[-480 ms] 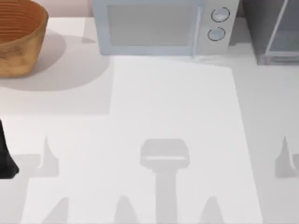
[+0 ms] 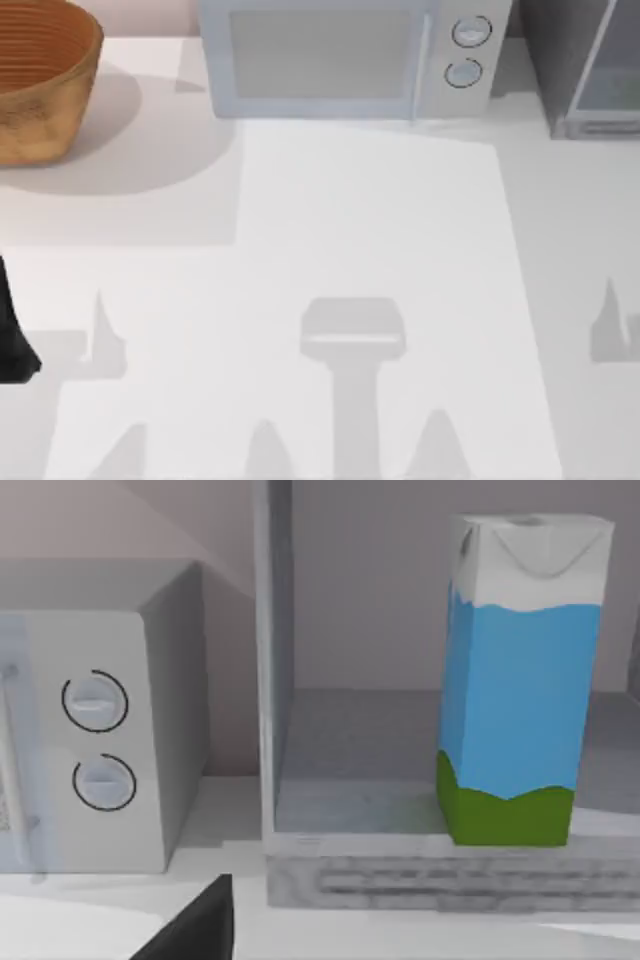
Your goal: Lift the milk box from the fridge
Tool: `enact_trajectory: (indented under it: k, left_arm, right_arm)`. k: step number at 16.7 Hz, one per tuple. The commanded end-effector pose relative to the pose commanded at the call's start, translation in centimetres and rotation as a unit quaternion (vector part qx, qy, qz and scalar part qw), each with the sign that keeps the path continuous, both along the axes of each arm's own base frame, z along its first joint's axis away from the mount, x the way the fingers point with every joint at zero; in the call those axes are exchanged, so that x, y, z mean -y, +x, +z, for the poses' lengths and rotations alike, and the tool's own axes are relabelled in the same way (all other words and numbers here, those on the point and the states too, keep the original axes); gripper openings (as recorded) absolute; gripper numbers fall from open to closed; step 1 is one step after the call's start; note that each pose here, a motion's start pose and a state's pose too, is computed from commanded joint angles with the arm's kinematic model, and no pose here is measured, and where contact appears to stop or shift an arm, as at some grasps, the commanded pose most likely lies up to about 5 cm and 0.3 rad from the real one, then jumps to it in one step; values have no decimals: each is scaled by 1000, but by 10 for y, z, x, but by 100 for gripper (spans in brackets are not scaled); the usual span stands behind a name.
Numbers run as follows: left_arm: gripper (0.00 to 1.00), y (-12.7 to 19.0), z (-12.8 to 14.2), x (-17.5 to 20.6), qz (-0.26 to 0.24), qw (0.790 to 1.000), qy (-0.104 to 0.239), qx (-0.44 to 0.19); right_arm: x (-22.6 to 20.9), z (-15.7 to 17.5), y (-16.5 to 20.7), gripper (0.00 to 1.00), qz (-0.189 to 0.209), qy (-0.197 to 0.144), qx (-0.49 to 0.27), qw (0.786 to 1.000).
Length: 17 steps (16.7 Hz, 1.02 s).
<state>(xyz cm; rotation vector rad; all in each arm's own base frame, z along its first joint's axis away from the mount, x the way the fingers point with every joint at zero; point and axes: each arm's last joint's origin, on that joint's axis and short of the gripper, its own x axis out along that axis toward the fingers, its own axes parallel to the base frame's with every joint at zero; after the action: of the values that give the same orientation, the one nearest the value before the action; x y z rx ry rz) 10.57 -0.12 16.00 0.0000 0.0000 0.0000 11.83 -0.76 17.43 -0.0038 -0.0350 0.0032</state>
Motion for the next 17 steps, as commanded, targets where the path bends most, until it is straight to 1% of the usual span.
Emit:
enact_trajectory:
  k: [3, 5, 9, 12, 17]
  left_arm:
    - [100, 0, 0, 0, 0, 1000, 0, 0]
    - [100, 0, 0, 0, 0, 1000, 0, 0]
    - [100, 0, 0, 0, 0, 1000, 0, 0]
    - [100, 0, 0, 0, 0, 1000, 0, 0]
    - [100, 0, 0, 0, 0, 1000, 0, 0]
  right_arm:
    - [9, 7, 17, 100, -1, -2, 5, 1000]
    - [18, 5, 32, 100, -2, -2, -2, 1000]
    - [42, -16, 60, 100, -2, 7, -31, 999]
    - [60, -36, 74, 100, -2, 14, -45, 999]
    - [85, -56, 84, 100, -2, 8, -28, 1000]
